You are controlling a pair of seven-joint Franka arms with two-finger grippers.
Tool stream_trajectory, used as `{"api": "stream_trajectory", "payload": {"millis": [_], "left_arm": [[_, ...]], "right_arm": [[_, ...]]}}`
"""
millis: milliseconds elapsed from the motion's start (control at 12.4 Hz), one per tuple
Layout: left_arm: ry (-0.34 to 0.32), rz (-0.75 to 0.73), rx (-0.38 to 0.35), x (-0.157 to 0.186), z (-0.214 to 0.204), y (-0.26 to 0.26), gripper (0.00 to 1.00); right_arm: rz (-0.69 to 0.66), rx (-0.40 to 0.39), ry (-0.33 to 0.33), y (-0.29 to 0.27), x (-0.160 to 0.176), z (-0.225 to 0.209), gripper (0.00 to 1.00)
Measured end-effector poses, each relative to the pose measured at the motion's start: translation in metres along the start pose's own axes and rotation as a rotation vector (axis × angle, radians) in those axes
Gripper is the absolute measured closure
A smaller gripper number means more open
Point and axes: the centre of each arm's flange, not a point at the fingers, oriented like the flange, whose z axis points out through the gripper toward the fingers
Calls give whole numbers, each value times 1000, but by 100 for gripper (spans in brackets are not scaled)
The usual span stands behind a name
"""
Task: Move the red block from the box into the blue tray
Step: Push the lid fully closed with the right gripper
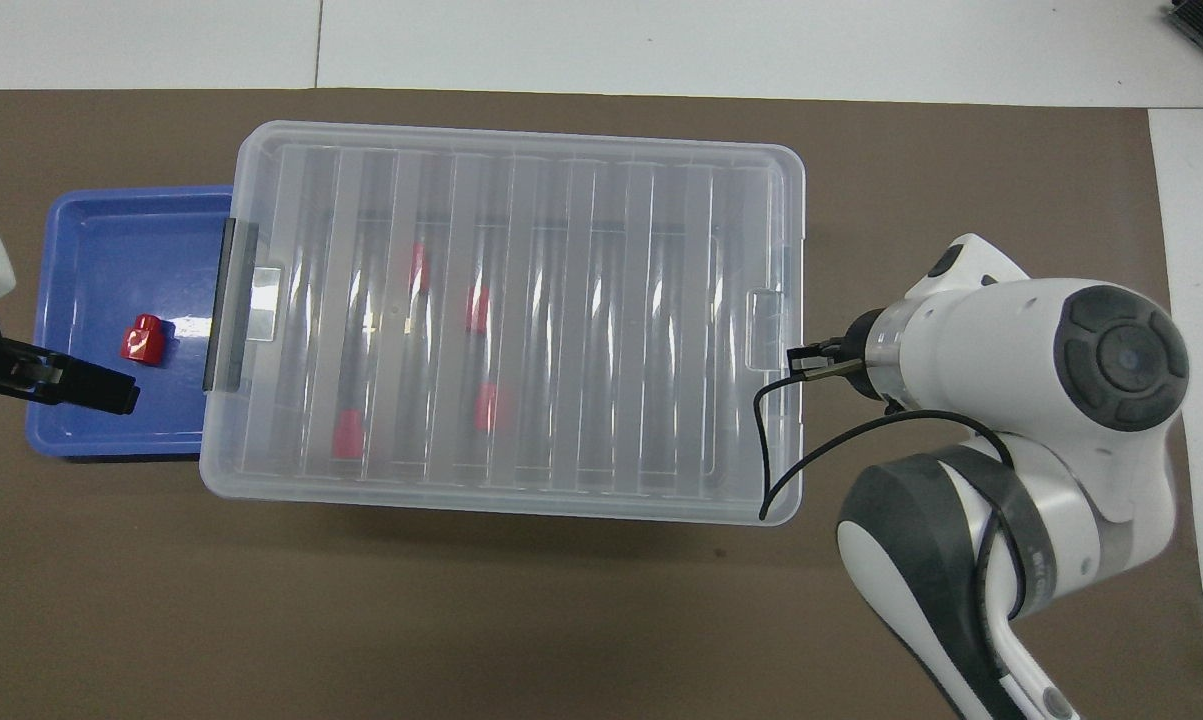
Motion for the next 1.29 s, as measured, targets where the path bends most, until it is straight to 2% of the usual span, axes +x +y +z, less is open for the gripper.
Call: {"api": "stream_trajectory", "payload": {"millis": [162, 485, 1294], "left_arm": [[0, 0, 0, 0, 0, 0, 0], [0, 0, 0, 0, 0, 0, 0], [0, 0, 0, 0, 0, 0, 0]], "right_arm": [[12, 0, 20, 6, 4, 6, 99], [5, -2, 0, 3, -1, 20, 99], [-11, 5, 25, -6, 0, 21, 99]]}}
